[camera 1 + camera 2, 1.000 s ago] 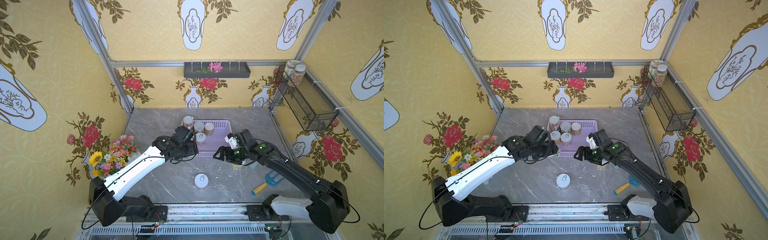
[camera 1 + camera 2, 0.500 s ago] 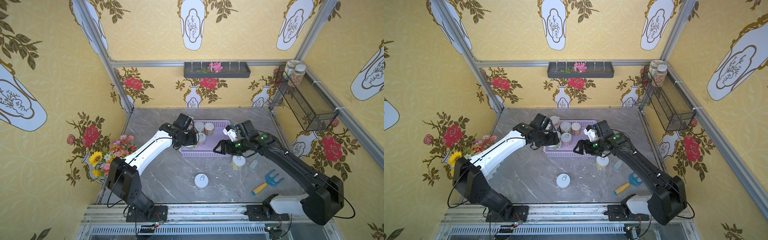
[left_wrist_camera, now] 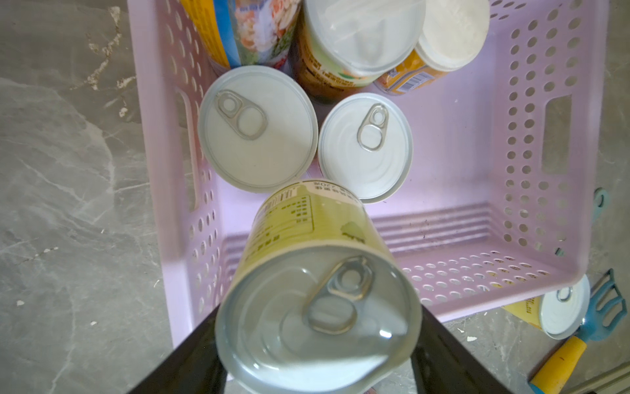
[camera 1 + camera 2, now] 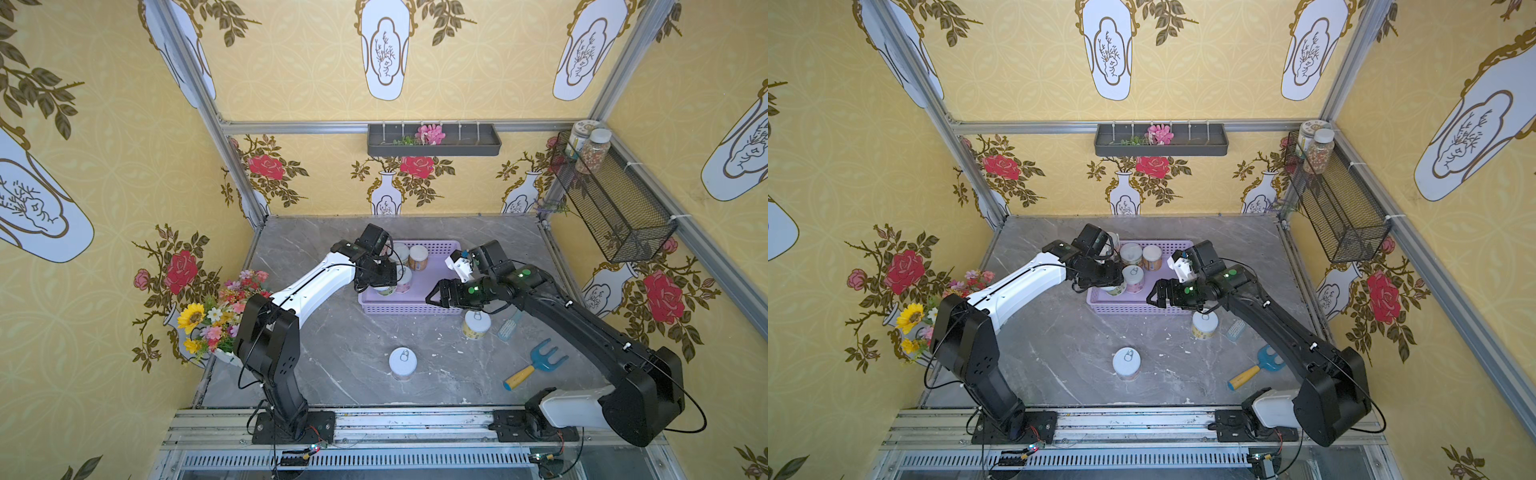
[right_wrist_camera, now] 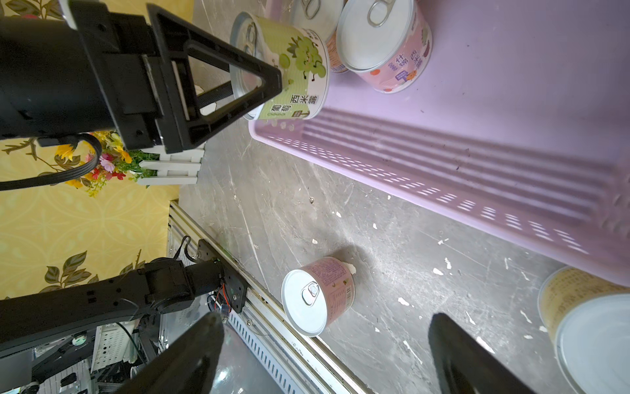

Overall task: Put the canned food in the basket
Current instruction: Place the canned food in the basket, then pick up the canned food from the center of the board, then place the canned food in the basket.

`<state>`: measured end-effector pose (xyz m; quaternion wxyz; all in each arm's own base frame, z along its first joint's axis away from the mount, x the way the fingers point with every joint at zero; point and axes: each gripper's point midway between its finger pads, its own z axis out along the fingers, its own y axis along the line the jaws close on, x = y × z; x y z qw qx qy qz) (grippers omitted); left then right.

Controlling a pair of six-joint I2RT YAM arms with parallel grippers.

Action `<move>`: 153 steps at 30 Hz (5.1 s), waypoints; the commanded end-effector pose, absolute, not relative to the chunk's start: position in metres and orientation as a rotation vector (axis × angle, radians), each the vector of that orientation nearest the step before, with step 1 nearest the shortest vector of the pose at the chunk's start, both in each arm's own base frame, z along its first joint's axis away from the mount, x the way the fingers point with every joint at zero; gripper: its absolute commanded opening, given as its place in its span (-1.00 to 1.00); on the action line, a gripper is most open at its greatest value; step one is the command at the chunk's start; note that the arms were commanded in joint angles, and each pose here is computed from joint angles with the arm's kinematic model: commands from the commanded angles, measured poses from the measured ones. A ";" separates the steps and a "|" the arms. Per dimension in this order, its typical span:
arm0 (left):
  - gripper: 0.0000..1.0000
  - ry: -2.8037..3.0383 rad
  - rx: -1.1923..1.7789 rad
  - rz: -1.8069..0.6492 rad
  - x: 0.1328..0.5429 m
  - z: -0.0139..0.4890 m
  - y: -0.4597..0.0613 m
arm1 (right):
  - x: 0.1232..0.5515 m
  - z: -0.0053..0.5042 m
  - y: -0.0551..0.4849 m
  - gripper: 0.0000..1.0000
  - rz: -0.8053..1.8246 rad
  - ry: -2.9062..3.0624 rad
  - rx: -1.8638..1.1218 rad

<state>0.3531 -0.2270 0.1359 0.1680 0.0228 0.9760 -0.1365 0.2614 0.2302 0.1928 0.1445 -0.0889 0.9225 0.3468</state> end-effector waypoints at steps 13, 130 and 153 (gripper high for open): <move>0.41 2.865 0.094 -0.291 0.345 0.113 -0.217 | 0.268 0.187 0.231 0.95 0.986 2.653 -0.240; 0.93 2.691 -0.770 -1.218 0.153 0.087 -0.174 | 0.149 0.060 0.333 0.96 0.142 3.043 -0.245; 0.93 2.680 -0.731 -1.237 0.161 0.090 -0.180 | 0.158 0.093 0.331 0.47 0.192 2.998 -0.265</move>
